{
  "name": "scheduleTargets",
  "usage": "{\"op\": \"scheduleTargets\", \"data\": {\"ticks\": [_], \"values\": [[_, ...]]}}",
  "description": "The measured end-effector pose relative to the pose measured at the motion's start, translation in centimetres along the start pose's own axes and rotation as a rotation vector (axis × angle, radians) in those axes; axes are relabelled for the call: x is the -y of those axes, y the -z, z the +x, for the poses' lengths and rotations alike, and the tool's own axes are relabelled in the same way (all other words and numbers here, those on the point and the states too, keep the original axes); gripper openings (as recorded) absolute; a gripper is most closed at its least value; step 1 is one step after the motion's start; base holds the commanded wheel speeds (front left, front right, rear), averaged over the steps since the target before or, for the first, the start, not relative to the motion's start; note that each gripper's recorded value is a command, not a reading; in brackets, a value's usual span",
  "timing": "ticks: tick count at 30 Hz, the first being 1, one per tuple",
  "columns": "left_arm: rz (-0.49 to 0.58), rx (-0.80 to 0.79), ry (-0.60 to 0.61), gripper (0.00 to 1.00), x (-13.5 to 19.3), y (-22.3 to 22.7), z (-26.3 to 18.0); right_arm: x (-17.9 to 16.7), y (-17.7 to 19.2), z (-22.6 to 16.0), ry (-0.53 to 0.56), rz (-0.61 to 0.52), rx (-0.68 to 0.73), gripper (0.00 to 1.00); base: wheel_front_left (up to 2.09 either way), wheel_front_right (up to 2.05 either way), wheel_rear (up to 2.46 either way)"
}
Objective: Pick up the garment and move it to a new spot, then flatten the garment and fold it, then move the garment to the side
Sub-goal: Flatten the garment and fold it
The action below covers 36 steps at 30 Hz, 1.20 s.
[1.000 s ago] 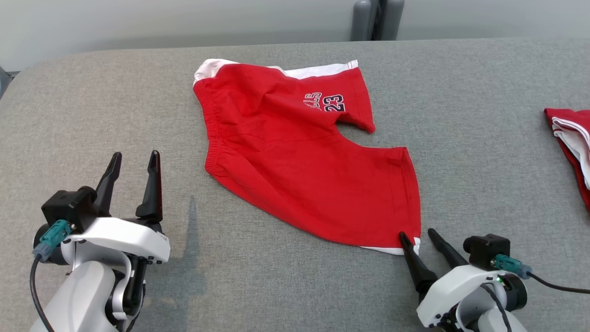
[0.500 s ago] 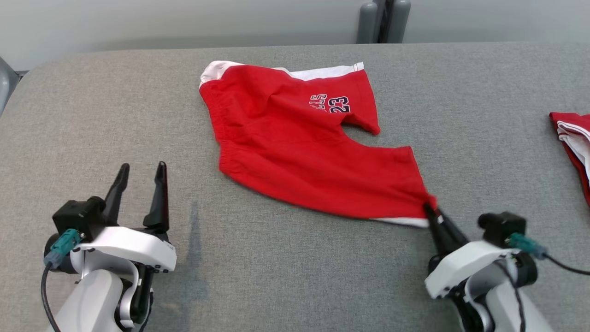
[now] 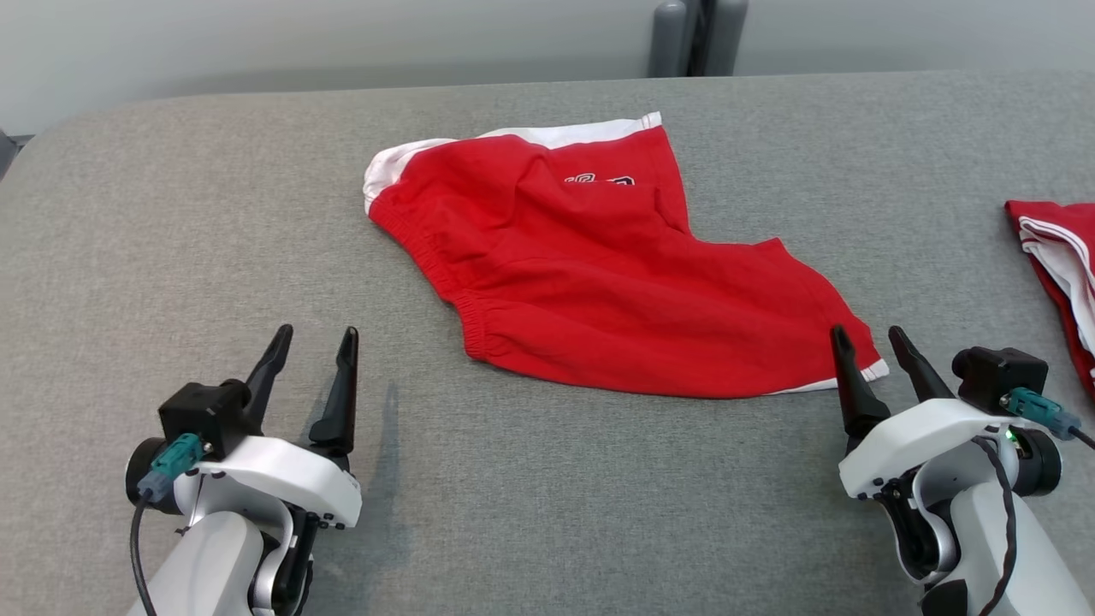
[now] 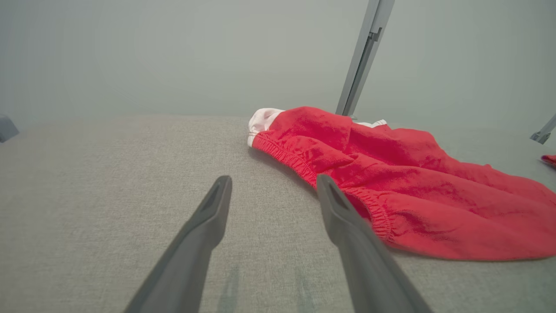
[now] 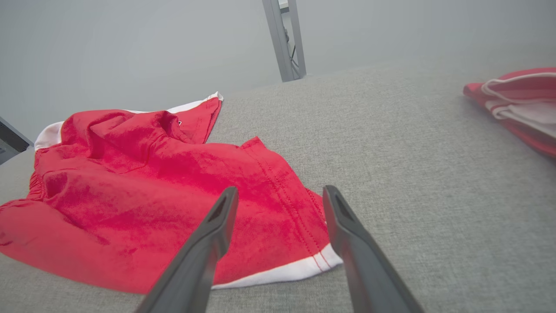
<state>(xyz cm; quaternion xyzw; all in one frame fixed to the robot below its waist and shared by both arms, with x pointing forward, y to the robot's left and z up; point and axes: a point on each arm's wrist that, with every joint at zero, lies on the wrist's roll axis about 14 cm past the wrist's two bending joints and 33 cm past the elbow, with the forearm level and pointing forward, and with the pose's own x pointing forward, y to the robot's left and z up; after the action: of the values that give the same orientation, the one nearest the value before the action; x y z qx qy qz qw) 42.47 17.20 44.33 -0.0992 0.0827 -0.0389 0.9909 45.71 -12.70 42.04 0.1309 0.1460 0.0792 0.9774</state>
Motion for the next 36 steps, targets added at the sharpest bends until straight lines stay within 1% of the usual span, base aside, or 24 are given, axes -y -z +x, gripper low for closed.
{"op": "scheduleTargets", "data": {"ticks": [5,8,9,10,12,15,18,21,23,24,25,26,29,34,36], "values": [[0.026,-0.049,0.090,1.00,2.2,1.5,0.5,0.1,-1.5,-0.7,-0.003,0.003,0.078,1.00,0.00,0.00,0.00],[0.055,-0.096,0.174,1.00,4.1,2.8,0.7,0.3,-1.9,-1.4,0.001,0.005,0.105,1.00,0.00,0.00,0.00],[0.055,-0.096,0.174,1.00,4.1,2.8,0.7,0.3,-1.9,-1.4,0.001,0.005,0.105,1.00,0.00,0.00,0.00],[0.071,-0.119,0.220,1.00,5.1,3.4,1.1,0.3,-2.5,-1.7,0.001,0.000,0.124,1.00,0.00,0.00,0.00],[0.075,-0.136,0.240,1.00,5.6,3.8,1.3,0.4,-2.7,-1.8,0.002,-0.001,0.133,1.00,0.00,0.00,0.00],[0.109,-0.194,0.305,1.00,7.0,5.2,1.7,1.0,-3.3,-2.2,0.017,-0.003,0.153,1.00,0.00,0.00,0.00],[0.138,-0.258,0.348,1.00,7.9,6.6,2.2,1.5,-3.7,-2.4,0.028,-0.003,0.166,1.00,0.00,0.00,0.00],[0.154,-0.303,0.360,1.00,8.0,7.6,2.9,2.0,-3.7,-2.6,0.040,-0.002,0.168,1.00,0.00,0.00,0.00],[0.137,-0.315,0.368,1.00,8.3,7.9,3.4,2.4,-3.6,-2.6,0.051,-0.001,0.166,1.00,0.00,0.00,0.00],[0.119,-0.321,0.373,0.90,8.5,8.0,3.6,2.6,-3.5,-2.7,0.056,0.000,0.164,1.00,0.00,0.00,0.00],[0.108,-0.328,0.383,0.48,8.9,8.2,3.6,2.8,-3.4,-2.8,0.061,0.001,0.161,1.00,0.00,0.00,0.00],[0.102,-0.332,0.392,0.00,9.2,8.3,3.7,2.9,-3.2,-2.8,0.065,0.002,0.158,1.00,0.00,0.00,0.00],[0.095,-0.289,0.403,0.00,9.4,7.3,4.3,3.1,-3.2,-2.8,0.070,0.003,0.157,1.00,0.00,0.00,0.00],[0.052,-0.192,0.376,0.00,8.7,4.4,5.3,2.7,-3.4,-2.7,0.060,0.004,0.164,1.00,0.00,0.00,0.00],[0.055,-0.167,0.370,0.00,8.2,3.4,5.3,2.3,-3.4,-2.7,0.050,0.003,0.165,1.00,0.00,0.00,0.00]]}}
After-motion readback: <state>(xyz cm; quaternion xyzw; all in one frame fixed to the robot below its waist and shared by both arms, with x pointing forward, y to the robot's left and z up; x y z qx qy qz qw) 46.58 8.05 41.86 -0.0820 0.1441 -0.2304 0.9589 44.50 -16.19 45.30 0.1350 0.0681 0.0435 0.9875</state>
